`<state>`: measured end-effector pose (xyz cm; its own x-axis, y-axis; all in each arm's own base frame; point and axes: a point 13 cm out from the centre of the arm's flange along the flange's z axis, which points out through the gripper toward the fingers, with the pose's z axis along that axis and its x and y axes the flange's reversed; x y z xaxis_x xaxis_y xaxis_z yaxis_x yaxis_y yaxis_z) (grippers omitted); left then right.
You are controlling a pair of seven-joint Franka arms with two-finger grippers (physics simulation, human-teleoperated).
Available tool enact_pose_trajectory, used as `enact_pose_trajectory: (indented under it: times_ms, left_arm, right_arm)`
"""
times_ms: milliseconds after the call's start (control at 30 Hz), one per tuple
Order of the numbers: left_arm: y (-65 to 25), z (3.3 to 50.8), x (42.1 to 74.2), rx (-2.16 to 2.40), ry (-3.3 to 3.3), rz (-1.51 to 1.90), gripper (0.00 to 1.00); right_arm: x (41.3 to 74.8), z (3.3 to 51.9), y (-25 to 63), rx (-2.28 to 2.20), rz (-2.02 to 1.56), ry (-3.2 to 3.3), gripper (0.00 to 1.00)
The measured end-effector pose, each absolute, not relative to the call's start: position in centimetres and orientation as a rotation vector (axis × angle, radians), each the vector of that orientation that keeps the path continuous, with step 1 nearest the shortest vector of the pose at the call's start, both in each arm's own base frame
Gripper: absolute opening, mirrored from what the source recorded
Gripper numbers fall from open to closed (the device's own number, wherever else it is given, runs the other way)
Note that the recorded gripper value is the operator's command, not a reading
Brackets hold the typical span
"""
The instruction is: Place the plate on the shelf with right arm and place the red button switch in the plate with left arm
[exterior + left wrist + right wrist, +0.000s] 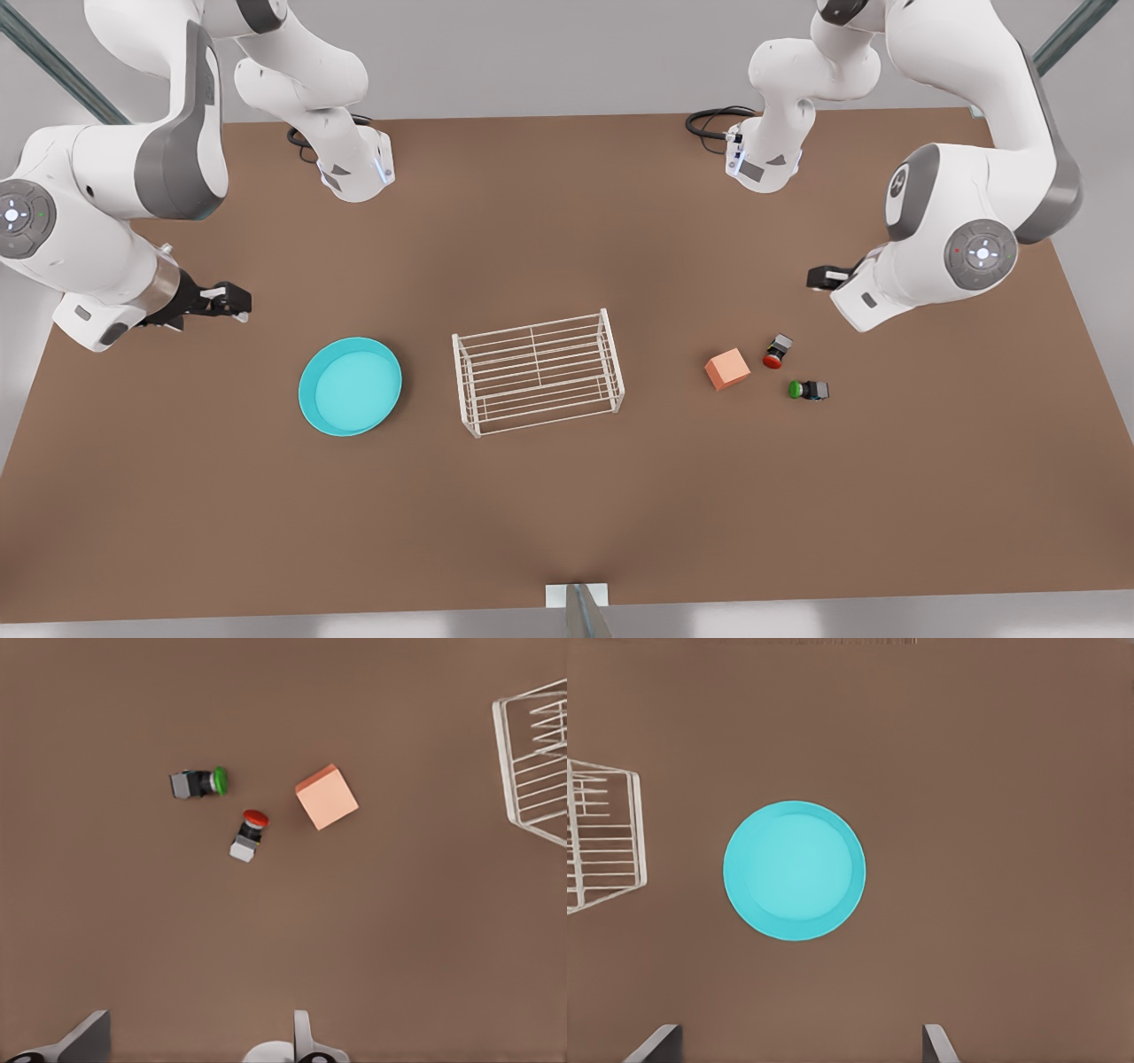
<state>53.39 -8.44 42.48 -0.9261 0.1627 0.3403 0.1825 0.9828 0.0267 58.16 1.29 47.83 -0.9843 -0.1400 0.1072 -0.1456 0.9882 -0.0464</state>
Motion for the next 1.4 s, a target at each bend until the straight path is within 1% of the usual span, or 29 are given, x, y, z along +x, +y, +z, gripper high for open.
enact_pose_trajectory:
  times_ms: [100,133,167,200,267,333,400,533,833,1033,1267,1333,1400]
  left_arm:
    - [-8.7,42.7,53.3,-0.257,-2.785,-0.079,1.00]
    - [-8.7,42.7,53.3,-0.257,-2.784,-0.078,1.00]
    - [-8.7,42.7,53.3,-0.257,-2.783,-0.078,1.00]
    - [-8.6,42.7,53.2,-0.256,-2.780,-0.077,1.00]
    - [-8.3,43.0,52.9,-0.250,-2.772,-0.080,1.00]
    - [-7.9,43.1,52.7,-0.241,-2.765,-0.086,1.00]
    - [-7.2,43.2,52.6,-0.227,-2.760,-0.088,1.00]
    - [-7.4,43.5,52.8,-0.232,-2.769,-0.088,1.00]
    - [-8.5,43.5,53.1,-0.260,-2.781,-0.080,1.00]
    - [-8.9,43.3,53.1,-0.274,-2.781,-0.083,1.00]
    - [-8.8,42.0,53.8,-0.269,-2.780,-0.082,1.00]
    - [-8.8,42.0,54.0,-0.269,-2.786,-0.082,1.00]
    - [-8.8,42.0,54.2,-0.270,-2.791,-0.081,1.00]
  right_arm:
    - [58.4,47.2,0.9,0.209,0.079,-3.023,1.00]
    - [58.8,45.8,0.6,0.203,0.068,-3.002,1.00]
    - [59.4,42.8,-0.3,0.179,0.028,-2.959,1.00]
    - [59.8,38.7,-2.2,0.129,-0.026,-2.910,1.00]
    - [59.6,30.9,-5.4,0.038,-0.141,-2.848,1.00]
    - [60.6,25.3,-6.5,0.003,-0.226,-2.849,1.00]
    - [61.3,21.1,-6.9,-0.023,-0.308,-2.870,1.00]
    - [60.4,16.5,-6.5,-0.011,-0.375,-2.938,1.00]
    - [56.5,10.2,-5.5,0.189,-0.301,-3.021,1.00]
    - [56.4,6.2,-4.8,0.254,-0.286,-3.062,1.00]
    - [56.7,4.8,-2.7,0.255,-0.343,-3.100,1.00]
    - [56.8,4.8,-2.5,0.259,-0.352,-3.107,0.96]
    - [56.8,4.6,-2.4,0.264,-0.356,-3.110,0.81]
